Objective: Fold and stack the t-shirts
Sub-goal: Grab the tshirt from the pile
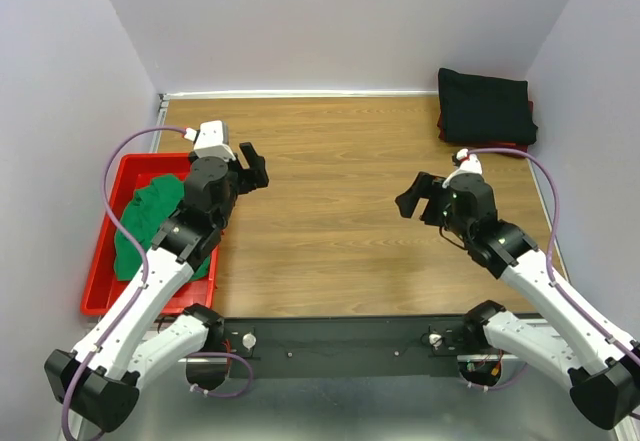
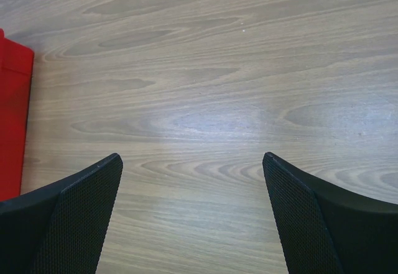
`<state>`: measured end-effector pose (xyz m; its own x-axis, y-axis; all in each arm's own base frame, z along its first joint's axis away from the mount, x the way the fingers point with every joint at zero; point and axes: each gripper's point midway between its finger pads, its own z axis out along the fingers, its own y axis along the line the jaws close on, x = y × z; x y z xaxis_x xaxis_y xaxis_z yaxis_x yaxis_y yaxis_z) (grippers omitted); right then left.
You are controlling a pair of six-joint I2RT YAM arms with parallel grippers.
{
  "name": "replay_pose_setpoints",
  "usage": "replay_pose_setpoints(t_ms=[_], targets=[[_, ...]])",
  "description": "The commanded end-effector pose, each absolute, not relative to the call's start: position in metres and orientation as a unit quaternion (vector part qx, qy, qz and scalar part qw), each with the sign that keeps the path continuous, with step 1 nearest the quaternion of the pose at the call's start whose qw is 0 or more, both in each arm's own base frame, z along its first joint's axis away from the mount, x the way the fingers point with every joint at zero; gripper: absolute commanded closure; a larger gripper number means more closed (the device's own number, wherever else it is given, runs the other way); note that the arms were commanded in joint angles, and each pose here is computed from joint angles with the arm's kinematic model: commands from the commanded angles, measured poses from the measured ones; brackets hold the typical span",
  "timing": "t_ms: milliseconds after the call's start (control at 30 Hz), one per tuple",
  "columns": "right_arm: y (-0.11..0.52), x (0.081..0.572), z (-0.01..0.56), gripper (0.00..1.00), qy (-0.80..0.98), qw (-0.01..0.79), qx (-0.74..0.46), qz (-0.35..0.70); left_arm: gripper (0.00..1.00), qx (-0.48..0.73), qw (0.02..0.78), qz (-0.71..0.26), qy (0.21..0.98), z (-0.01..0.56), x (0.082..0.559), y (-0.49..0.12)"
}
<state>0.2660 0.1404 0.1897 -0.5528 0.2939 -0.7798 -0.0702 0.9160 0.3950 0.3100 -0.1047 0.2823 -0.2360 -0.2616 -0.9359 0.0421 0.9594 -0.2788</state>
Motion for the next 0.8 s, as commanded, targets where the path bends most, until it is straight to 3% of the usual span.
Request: replay_pose_setpoints(t_ms=[0, 33, 400, 600, 767], targets=[[0.142, 0.264, 0.191, 0.0, 0.856, 0.473, 0.057, 0.202, 0.11, -0.109, 0.603, -0.106, 0.783, 0.277, 0.314, -0.095], [0.142, 0.263, 0.191, 0.0, 0.856, 0.471, 0.056, 0.204, 0.05, -0.121, 0.595, -0.086, 0.79, 0.271, 0.315, -0.088], [0.154, 0.255, 0.18, 0.0, 0.865, 0.445, 0.036, 0.228, 0.05, -0.296, 0.504, 0.066, 0.809, 0.211, 0.338, 0.02], [0.158, 0.254, 0.177, 0.0, 0.869, 0.435, 0.031, 0.234, 0.05, -0.392, 0.406, 0.094, 0.82, 0.129, 0.337, 0.099], [0.161, 0.252, 0.174, 0.0, 0.872, 0.426, 0.026, 0.241, 0.05, -0.434, 0.343, 0.08, 0.829, 0.079, 0.336, 0.119]])
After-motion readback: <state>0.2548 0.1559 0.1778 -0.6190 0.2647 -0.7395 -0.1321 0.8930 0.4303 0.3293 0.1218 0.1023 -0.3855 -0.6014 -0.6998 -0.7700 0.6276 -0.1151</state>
